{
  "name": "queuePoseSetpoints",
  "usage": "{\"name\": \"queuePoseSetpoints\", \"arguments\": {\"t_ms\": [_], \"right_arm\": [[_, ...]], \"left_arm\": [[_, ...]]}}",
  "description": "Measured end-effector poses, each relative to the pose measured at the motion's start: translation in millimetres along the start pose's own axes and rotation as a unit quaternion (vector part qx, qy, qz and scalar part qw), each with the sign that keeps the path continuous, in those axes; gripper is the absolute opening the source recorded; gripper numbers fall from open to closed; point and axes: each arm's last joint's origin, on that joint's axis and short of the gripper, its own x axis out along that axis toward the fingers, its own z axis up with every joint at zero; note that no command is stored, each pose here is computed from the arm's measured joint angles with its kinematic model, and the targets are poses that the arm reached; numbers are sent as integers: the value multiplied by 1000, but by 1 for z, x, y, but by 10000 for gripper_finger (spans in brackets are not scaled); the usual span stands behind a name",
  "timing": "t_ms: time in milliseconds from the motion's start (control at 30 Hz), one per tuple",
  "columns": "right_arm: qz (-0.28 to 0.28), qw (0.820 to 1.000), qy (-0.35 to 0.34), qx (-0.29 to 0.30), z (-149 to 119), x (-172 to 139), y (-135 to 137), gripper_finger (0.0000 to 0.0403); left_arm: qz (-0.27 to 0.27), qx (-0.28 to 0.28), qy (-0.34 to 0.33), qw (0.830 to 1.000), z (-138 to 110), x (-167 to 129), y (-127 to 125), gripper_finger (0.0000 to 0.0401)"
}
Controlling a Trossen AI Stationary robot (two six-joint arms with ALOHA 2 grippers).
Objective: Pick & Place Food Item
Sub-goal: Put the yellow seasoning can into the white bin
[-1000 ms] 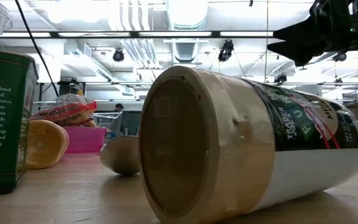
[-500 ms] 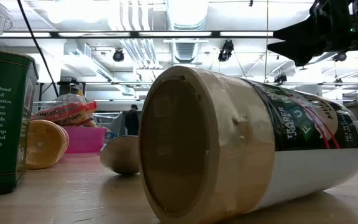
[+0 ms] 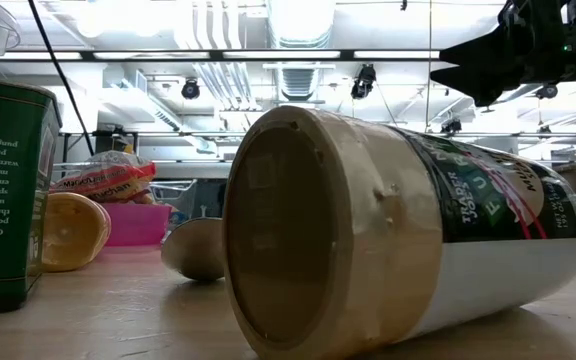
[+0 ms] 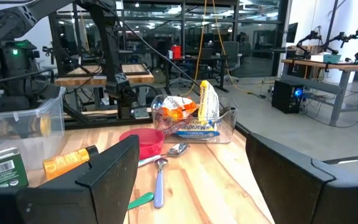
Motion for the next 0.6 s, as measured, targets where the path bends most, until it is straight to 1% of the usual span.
{"name": "queuePoseSetpoints", "arguments": {"t_ms": [100,433,500,600], "right_arm": [[0,1000,0,0,0,0,0,290],[0,1000,0,0,0,0,0,290],[0,1000,0,0,0,0,0,290],[0,1000,0,0,0,0,0,290]], "left_arm": [[0,-8,0,1000,0,0,0,228],[-2,-8,-1,1000,0,1,0,230],[-2,-7,-1,1000,0,1,0,238],[-3,-6,0,1000,-1,1,1,260]]}}
